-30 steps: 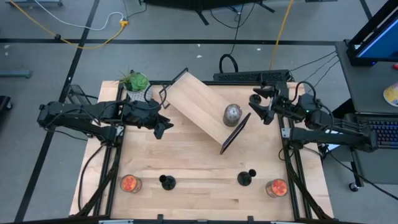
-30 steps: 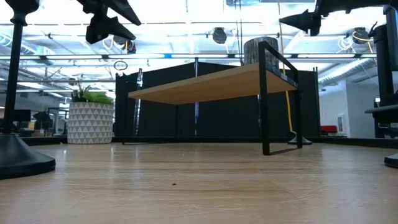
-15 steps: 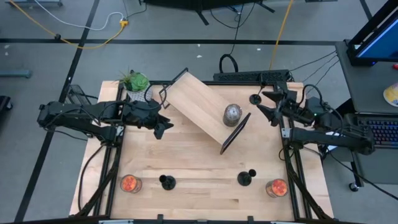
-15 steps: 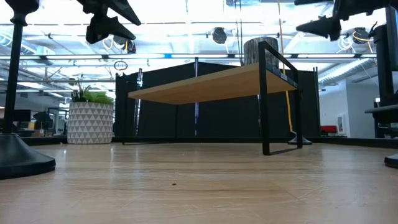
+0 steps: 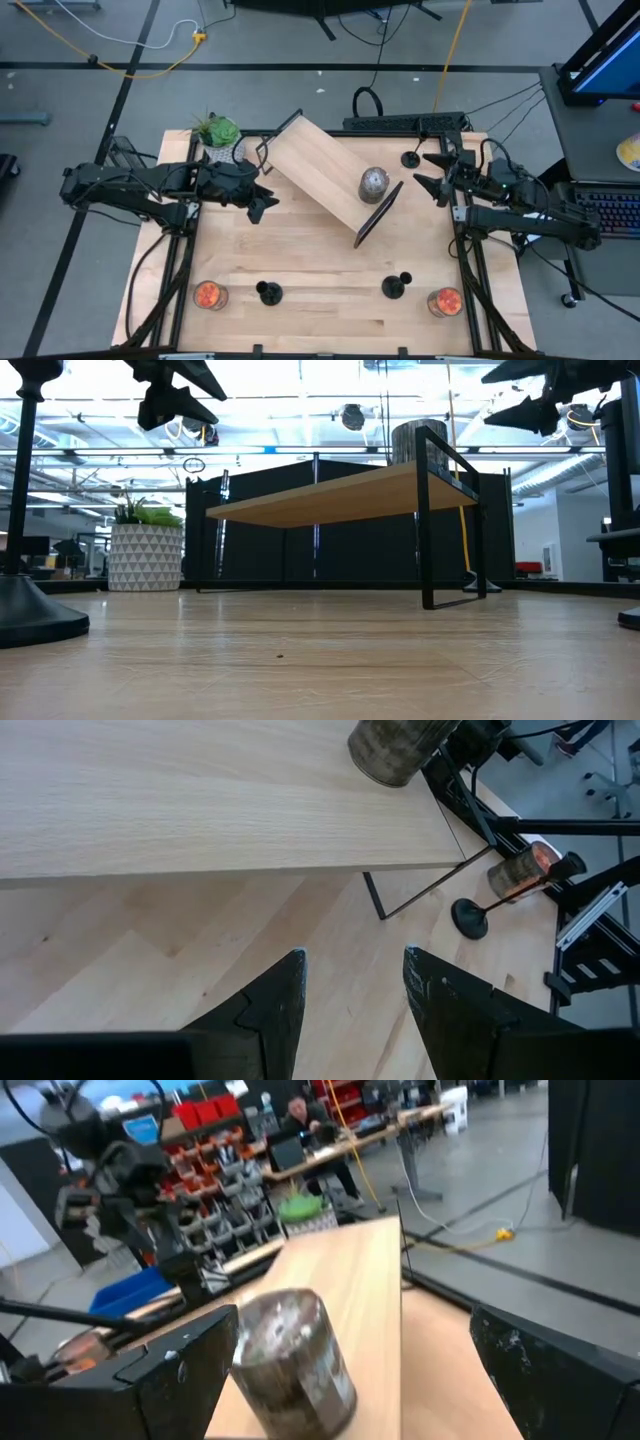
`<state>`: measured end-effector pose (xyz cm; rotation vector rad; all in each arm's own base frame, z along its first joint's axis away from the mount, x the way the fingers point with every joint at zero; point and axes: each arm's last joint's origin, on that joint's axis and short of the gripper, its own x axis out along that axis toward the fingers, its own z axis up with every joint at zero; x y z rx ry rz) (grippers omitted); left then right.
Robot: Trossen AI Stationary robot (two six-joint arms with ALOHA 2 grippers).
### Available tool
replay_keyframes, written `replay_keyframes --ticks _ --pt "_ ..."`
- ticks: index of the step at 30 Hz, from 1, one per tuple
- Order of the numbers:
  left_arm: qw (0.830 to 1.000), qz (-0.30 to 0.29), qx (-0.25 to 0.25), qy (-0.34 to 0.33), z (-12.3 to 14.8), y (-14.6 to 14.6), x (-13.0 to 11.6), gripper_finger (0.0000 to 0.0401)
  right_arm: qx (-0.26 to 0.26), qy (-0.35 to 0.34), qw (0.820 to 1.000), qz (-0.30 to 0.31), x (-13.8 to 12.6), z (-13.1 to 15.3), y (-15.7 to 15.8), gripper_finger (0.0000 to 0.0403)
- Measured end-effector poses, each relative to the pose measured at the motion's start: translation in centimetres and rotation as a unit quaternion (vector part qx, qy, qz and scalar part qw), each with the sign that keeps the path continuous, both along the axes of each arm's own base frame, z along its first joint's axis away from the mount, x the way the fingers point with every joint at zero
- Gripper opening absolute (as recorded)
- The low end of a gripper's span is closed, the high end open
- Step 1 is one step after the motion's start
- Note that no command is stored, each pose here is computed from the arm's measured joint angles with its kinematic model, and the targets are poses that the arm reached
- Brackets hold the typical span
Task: Pick & Place candle stick holders
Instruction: Put the left orange scented candle on the shelf
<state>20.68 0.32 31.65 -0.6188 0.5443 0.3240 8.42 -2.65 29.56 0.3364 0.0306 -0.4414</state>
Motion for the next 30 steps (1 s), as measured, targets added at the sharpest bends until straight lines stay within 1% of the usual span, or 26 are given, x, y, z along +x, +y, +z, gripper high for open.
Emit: replay_keyframes --ticks 9,11,14,17,23,25,30 --pt "1.000 -0.001 0.001 0.000 0.0 0.0 0.0 0.0177 0.012 0.014 1.000 0.001 -0.9 -0.5 0.2 0.0391" --pt "1.000 0.000 0.001 0.000 0.0 0.0 0.0 0.0177 0.012 0.006 1.000 0.004 -1.1 -0.5 0.3 0.0390" --pt "1.000 0.001 -0.001 0.000 0.0 0.0 0.0 0.0177 0.013 -0.016 0.999 0.028 -1.3 -1.3 0.5 0.0387" --pt "1.000 0.004 -0.005 -0.001 0.0 0.0 0.0 0.0177 0.024 -0.040 0.998 0.048 -1.2 -2.9 0.6 0.0369" --pt "1.000 0.004 -0.005 -0.001 0.0 0.0 0.0 0.0177 0.036 -0.072 0.995 0.051 -1.4 -5.8 0.7 0.0320" --pt "1.000 0.001 -0.007 -0.001 0.0 0.0 0.0 0.0177 0.039 -0.075 0.995 0.051 -1.4 -6.6 0.7 0.0308" --pt "1.000 -0.009 -0.015 -0.001 0.0 -0.1 0.0 0.0177 0.054 -0.051 0.996 0.049 -0.7 -8.7 0.5 0.0279"
